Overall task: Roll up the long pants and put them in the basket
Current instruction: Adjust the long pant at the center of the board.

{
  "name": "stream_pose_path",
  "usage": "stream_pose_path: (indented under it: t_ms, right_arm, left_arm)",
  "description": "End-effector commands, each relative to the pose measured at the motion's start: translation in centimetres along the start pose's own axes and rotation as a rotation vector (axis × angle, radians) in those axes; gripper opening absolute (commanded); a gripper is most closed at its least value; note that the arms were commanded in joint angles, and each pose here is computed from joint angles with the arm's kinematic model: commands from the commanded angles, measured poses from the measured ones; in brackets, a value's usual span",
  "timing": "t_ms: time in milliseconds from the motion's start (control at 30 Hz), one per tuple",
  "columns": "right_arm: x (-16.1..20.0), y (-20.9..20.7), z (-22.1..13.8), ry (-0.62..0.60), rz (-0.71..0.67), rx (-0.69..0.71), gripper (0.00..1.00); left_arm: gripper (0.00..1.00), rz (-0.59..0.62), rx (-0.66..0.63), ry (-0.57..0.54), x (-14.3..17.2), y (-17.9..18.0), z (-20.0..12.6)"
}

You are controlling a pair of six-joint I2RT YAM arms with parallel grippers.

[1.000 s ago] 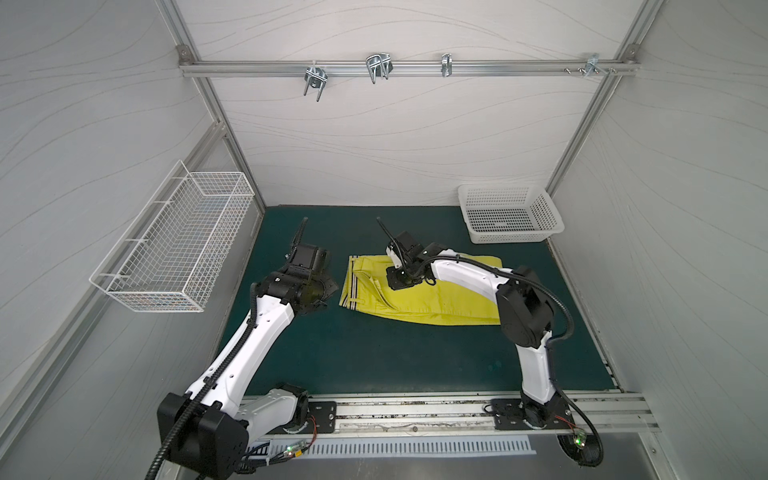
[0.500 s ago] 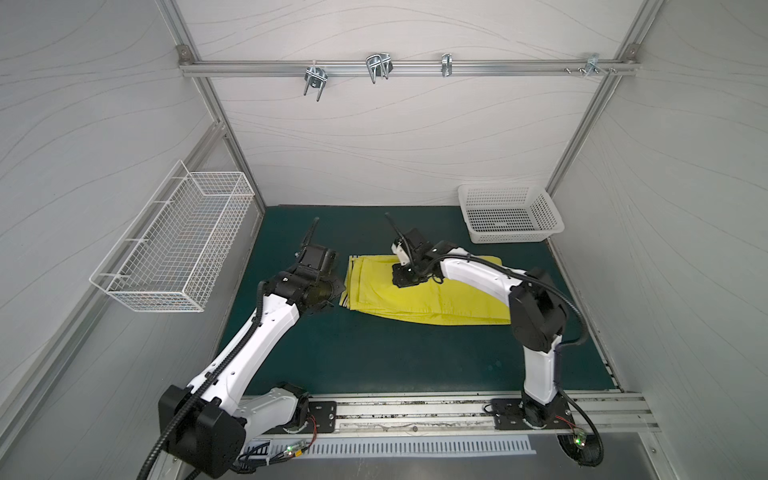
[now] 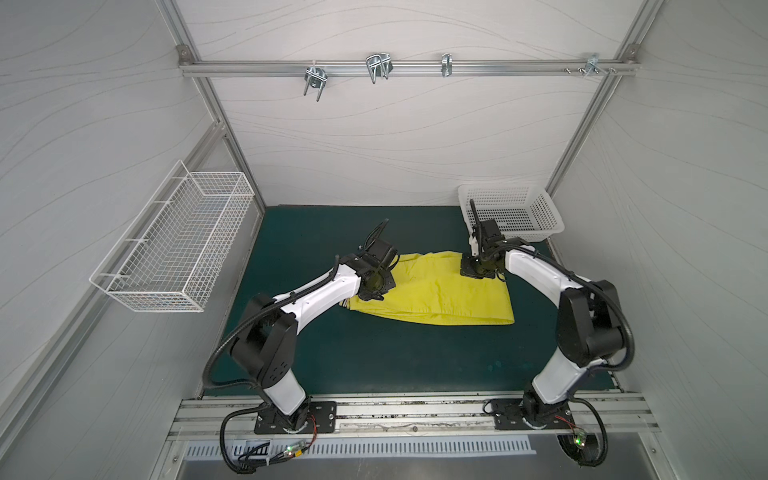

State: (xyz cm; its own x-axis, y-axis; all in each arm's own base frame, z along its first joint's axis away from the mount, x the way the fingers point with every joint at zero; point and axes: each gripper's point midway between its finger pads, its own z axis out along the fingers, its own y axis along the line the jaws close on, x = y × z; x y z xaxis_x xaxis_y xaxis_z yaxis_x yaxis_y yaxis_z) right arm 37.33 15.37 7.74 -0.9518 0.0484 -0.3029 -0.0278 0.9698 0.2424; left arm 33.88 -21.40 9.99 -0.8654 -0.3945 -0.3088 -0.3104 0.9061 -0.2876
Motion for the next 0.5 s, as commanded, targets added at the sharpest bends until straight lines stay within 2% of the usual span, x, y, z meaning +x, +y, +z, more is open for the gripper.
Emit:
stream_pose_path:
  t_ms: [0, 133, 233, 467]
  right_arm:
    - [3.0, -1.7, 3.1, 0.152, 0.042, 0.022, 0.00]
    - [6.1, -2.9, 5.5, 0.250, 0.099, 0.030, 0.00]
    - [7.1, -2.8, 4.6, 0.234, 0.095, 0.024, 0.00]
    - [2.0, -3.1, -2.7, 0.044, 0.051, 0.060, 0.00]
  left_arm:
    - [0.00, -0.018, 0.049, -0.054, -2.1, -3.1, 0.8]
    - [0.00, 0.005, 0.007, -0.046, -2.7, -3.9, 2.8]
    - [0.00, 0.024, -0.034, -0.034, -2.7, -3.8, 4.3]
    - [0.00, 0.020, -0.095, 0.009, -2.1, -2.5, 6.9]
